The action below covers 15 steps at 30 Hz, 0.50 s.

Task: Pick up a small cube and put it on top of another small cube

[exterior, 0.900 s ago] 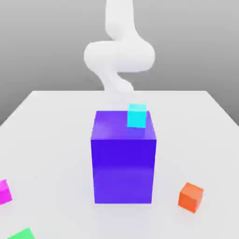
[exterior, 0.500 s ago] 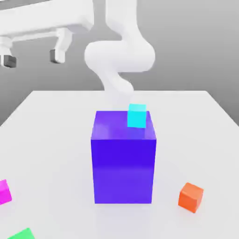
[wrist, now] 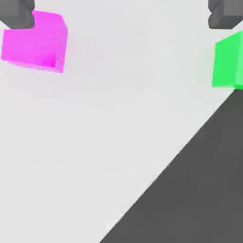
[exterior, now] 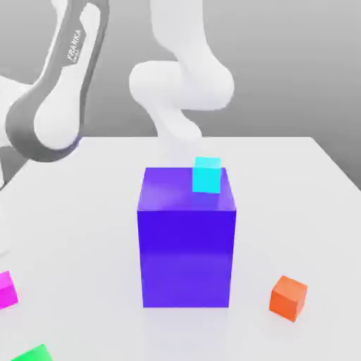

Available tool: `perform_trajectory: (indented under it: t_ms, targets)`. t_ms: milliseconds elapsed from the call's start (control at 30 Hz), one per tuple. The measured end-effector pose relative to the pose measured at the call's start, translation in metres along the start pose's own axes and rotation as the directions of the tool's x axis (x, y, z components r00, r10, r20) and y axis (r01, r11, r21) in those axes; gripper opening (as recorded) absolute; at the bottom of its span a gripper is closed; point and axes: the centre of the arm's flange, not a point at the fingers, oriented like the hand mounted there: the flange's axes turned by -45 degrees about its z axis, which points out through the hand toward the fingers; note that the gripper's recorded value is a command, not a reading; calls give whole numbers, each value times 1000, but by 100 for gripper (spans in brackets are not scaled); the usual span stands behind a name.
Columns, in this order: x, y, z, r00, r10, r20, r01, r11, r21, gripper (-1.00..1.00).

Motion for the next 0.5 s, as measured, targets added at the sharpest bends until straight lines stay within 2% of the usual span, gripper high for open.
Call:
perform_trajectory:
  t_ms: [167, 200, 400, 500]
  targets:
    - [-2, 22, 70, 999, 42, 22, -41, 999, -30, 0]
    - [-3, 23, 81, 999, 43, 23, -42, 999, -30, -100]
    - [-3, 23, 86, 999, 44, 24, -43, 999, -30, -100]
    - [-2, 22, 61, 999, 43, 23, -42, 999, -31, -100]
